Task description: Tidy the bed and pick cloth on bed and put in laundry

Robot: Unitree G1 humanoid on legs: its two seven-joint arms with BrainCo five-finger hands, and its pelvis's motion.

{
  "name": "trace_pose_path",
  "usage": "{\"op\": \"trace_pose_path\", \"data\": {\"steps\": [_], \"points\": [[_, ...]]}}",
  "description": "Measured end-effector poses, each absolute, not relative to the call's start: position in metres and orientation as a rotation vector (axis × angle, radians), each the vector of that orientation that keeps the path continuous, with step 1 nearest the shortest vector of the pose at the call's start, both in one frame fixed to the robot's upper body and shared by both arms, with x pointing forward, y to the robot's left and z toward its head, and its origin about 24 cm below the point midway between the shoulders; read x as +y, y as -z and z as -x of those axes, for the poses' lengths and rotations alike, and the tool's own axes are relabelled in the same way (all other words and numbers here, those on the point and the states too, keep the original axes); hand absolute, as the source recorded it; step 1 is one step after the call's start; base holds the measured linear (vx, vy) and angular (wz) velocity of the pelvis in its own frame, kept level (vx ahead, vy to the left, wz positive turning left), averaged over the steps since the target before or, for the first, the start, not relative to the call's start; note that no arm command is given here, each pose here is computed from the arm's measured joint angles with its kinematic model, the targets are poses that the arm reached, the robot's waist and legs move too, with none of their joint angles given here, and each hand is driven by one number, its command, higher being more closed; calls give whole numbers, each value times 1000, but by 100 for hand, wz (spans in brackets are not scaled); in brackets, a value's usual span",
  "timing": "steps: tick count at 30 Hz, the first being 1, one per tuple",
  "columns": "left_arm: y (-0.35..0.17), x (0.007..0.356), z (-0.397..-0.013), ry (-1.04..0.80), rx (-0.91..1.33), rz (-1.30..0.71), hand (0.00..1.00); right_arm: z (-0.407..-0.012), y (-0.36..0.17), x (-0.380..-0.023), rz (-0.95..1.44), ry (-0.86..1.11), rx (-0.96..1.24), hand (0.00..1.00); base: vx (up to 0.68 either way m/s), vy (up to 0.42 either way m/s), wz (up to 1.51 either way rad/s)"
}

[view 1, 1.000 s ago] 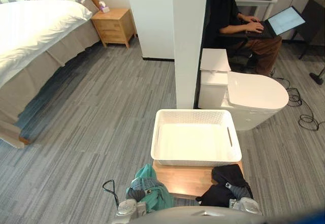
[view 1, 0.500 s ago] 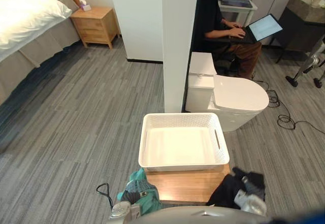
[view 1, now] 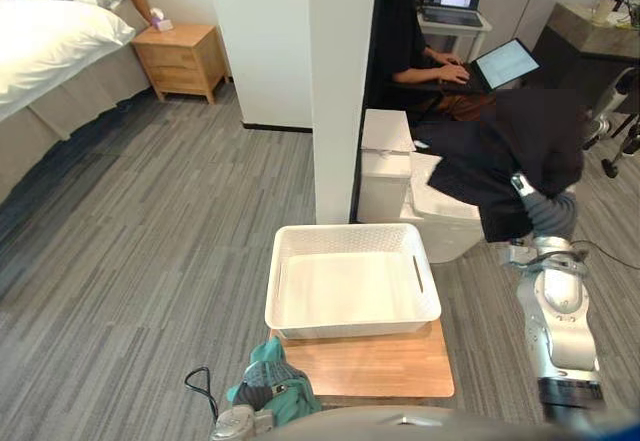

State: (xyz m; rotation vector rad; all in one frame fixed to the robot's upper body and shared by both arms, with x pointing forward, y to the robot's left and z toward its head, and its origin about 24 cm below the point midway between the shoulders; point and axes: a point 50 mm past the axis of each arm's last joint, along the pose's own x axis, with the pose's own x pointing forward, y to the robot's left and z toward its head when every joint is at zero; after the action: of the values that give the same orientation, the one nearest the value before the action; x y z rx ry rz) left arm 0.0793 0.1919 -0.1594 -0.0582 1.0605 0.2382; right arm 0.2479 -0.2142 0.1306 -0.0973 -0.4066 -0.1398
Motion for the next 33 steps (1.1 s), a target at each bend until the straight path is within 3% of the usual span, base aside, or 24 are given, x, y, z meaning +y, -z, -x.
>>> {"op": "trace_pose_path", "data": {"steps": [15,23,33], "points": [[159,188,-83,-173,1036,29,100,-300,-149,-146,203,-214,-316,100,-55,-35,16],[158,188,-87,-156,1037,25,100,-316,-90,-123,217,-235,-37,100,-61,-15,12],[158,181,-99,-60,1057,-33,100,-308,-8,-137,350,-146,297,100,28,-6,10]]}}
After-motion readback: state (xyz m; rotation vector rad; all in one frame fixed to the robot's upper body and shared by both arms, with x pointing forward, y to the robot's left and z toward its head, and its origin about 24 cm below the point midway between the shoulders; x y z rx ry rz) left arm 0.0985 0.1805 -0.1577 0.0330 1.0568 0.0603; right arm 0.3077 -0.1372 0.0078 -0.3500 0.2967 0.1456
